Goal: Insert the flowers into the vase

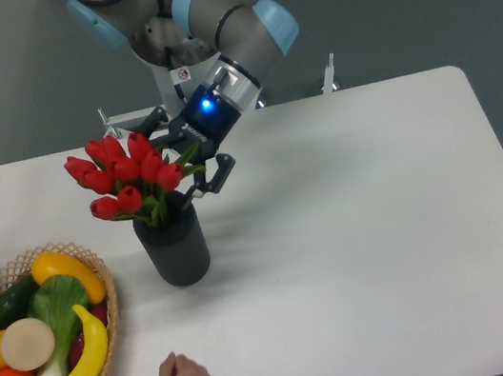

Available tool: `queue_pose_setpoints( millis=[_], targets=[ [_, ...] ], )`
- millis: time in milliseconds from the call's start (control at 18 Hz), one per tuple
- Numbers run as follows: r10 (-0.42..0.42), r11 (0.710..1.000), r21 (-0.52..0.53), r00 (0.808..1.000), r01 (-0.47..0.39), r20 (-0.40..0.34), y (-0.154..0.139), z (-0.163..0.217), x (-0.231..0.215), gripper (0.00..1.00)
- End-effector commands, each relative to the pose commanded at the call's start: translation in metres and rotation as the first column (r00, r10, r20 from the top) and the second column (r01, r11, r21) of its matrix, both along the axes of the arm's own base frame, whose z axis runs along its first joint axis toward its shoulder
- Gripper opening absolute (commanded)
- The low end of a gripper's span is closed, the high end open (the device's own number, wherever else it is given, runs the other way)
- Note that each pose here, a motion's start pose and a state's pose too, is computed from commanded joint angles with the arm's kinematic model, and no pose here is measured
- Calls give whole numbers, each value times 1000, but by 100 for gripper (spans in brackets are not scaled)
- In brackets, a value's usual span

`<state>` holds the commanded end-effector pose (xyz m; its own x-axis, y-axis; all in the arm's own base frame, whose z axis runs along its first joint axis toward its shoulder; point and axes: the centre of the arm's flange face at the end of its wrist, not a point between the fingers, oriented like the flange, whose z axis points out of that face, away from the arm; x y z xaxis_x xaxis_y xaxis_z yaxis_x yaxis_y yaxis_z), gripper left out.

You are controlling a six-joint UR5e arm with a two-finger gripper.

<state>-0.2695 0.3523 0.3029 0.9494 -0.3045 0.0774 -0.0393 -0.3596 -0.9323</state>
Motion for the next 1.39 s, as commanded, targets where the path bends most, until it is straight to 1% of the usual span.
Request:
queue_pose_setpoints(
  millis=[111, 222, 278, 333, 389, 444, 500, 667, 722, 778, 833, 889, 944, 1056, 1111, 1167, 1278, 1389],
  targets=[
    [40, 999, -13, 999, -40, -28, -12, 4, -12, 100],
    [84, 991, -97, 992, -94, -98, -26, 6, -27, 100],
    [92, 981, -158, 984, -117, -154, -31, 9, -32, 100],
    [94, 963, -227, 971, -144, -218, -38, 8, -39, 100],
    [88, 940, -293, 955, -173, -284, -45, 10, -50, 100],
    [79, 913, -354, 939, -203, -334, -51, 11, -60, 100],
    [81, 897, -381, 930, -225, -359, -55, 14, -68, 100],
    [130, 880, -379, 911, -288, -391, -72, 25, -100, 100],
    [133, 876, -385, 915, -289, -382, -71, 21, -116, 100],
    [129, 869, -397, 911, -294, -392, -68, 22, -135, 100],
    [120, 843, -437, 902, -314, -416, -68, 21, -158, 100],
    [101, 804, -491, 891, -335, -443, -65, 17, -181, 100],
    [66, 773, -535, 883, -340, -466, -53, 13, -197, 100],
    [0, 727, -593, 863, -347, -506, -30, 10, -216, 100],
    [-19, 706, -614, 857, -353, -514, -25, 6, -223, 100],
    [-43, 691, -635, 857, -346, -514, -23, -4, -229, 100],
    [-93, 673, -660, 847, -334, -523, -22, -16, -238, 100],
    [-104, 660, -668, 838, -344, -535, -20, -17, -254, 100]
  ],
)
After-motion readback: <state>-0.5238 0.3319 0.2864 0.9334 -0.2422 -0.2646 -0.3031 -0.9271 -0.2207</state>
